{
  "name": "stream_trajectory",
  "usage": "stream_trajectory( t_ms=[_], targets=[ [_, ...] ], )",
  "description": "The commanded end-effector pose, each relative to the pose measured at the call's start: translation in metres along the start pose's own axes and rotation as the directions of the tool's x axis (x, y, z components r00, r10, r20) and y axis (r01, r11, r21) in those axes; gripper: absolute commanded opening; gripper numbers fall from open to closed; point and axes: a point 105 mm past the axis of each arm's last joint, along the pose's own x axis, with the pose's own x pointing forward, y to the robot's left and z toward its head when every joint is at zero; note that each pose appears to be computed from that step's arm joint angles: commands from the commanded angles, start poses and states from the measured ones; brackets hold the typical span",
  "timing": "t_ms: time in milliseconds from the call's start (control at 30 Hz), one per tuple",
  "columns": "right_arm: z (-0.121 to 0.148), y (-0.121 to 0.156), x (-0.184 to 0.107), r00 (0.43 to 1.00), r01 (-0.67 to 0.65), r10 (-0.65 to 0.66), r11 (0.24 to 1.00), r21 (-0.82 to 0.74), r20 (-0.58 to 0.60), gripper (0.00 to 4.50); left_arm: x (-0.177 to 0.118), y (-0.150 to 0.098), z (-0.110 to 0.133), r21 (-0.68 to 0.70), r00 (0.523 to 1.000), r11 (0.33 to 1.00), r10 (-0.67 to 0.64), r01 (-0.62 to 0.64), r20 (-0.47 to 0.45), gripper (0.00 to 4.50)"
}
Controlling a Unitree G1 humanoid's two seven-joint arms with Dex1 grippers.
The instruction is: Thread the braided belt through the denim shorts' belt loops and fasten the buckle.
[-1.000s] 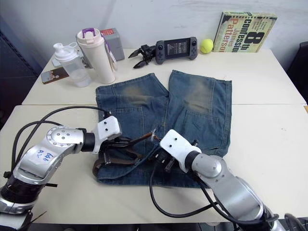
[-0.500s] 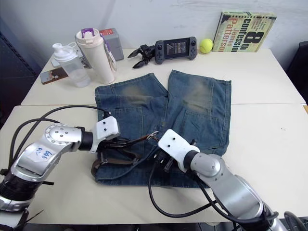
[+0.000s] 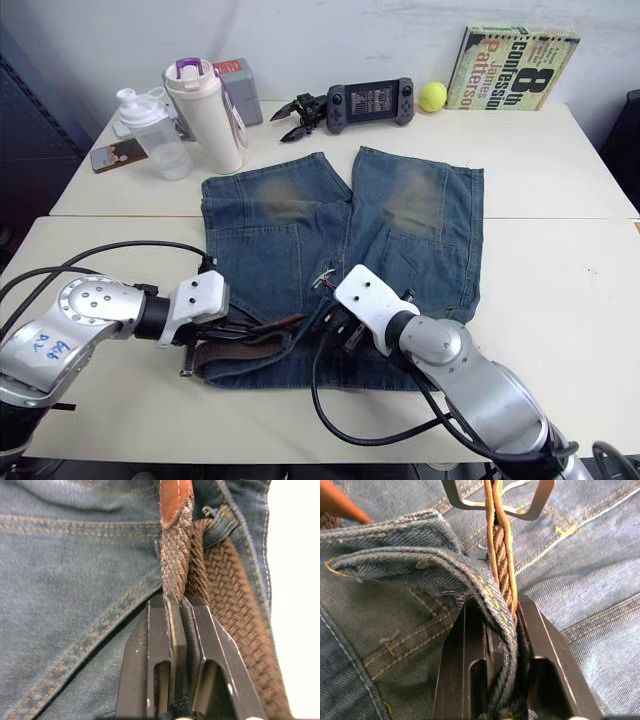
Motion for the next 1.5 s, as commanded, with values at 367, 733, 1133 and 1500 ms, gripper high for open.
stream_trajectory(
  t_ms=[367, 733, 1133, 1500],
  targets=[
    [0.015, 0.004, -0.007, 0.998, -0.01, 0.012, 1.0, -0.024, 0.068, 0.01, 0.013, 0.04, 0.001, -0.086, 0.974, 0.97, 0.225, -0.226, -0.02, 0.0],
    [0.011, 0.008, -0.007, 0.998, -0.041, 0.043, 0.998, -0.042, 0.046, 0.01, 0.017, 0.034, 0.012, -0.113, 0.975, 0.969, 0.222, -0.219, 0.012, 0.0],
    [0.008, 0.013, -0.006, 0.997, -0.079, 0.081, 0.991, -0.109, 0.012, 0.01, 0.038, 0.03, 0.032, -0.117, 0.959, 0.957, 0.275, -0.266, 0.065, 0.0],
    [0.006, 0.012, -0.002, 0.996, -0.088, 0.088, 0.996, 0.02, -0.004, 0.01, 0.042, 0.034, 0.033, 0.162, 0.929, 0.916, 0.368, -0.368, 0.031, 0.0]
  ],
)
